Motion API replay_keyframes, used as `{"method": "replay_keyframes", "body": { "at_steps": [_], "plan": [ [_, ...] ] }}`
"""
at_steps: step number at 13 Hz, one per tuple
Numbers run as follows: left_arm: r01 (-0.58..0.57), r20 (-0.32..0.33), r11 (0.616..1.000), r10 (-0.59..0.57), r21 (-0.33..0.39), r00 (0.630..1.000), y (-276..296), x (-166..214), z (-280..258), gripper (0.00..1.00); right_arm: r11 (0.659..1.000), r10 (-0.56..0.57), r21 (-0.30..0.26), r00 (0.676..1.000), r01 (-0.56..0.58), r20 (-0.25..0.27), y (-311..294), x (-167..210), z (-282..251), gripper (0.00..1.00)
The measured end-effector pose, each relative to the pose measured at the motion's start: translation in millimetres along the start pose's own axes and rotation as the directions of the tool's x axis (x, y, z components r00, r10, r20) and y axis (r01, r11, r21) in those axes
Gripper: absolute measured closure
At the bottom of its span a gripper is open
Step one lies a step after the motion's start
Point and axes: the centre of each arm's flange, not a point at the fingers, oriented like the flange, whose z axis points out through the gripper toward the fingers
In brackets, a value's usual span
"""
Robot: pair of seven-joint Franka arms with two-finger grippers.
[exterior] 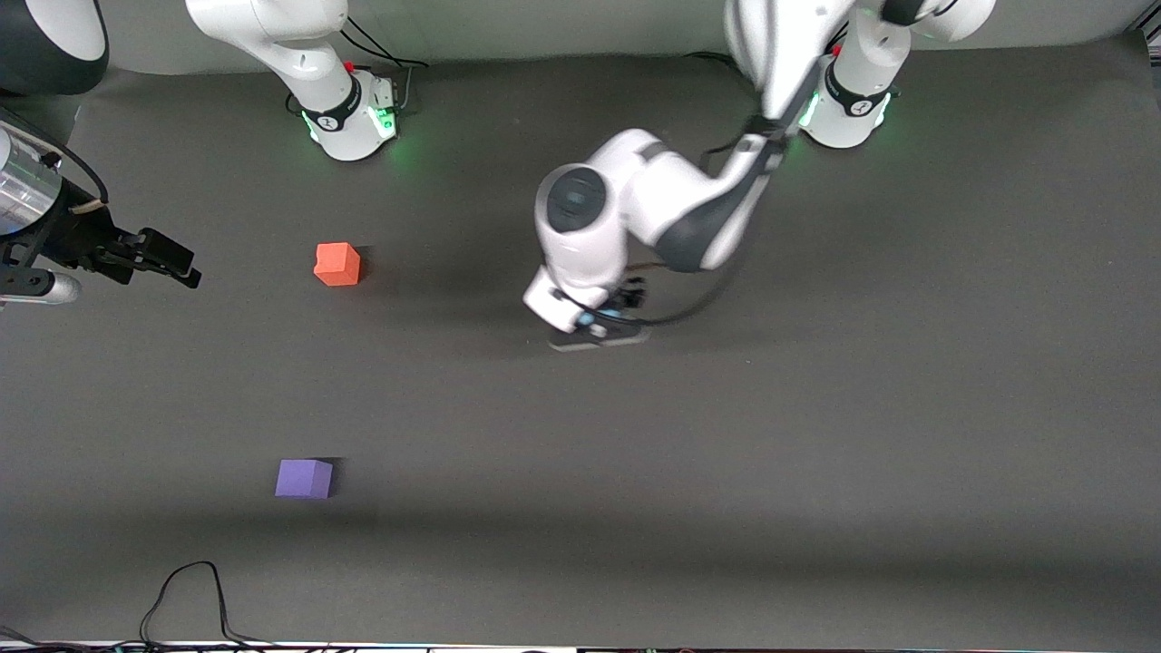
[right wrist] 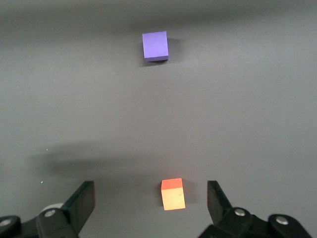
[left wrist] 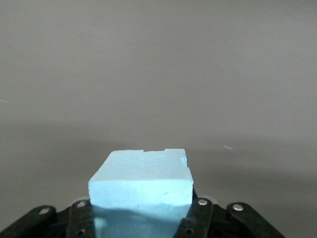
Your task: Place blue block between orange and purple blocks
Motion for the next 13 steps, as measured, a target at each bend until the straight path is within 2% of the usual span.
{"method": "replay_keyframes", "body": {
  "at_steps": [3,6,12,13],
  "plan": [
    [-0.031,-0.027,0.999,0.031,-0.018,0.999,51,-48,68,0.41,1.000,-0.005,-0.003,1.000,0.005,0.021,-1,4,12,0.00],
    [-0.019,-0.033,1.000,0.018,-0.022,0.999,57,-51,127,0.41,1.000,-0.010,-0.003,1.000,0.010,0.027,-4,5,15,0.00],
    [-0.009,-0.056,0.999,0.007,-0.045,0.998,57,-41,137,0.41,0.999,-0.048,-0.002,0.998,0.048,0.027,-25,4,18,0.00],
    [-0.009,-0.056,0.999,0.006,-0.043,0.998,56,-41,140,0.33,0.998,-0.058,-0.001,0.998,0.058,0.028,-31,5,20,0.00]
  ]
}}
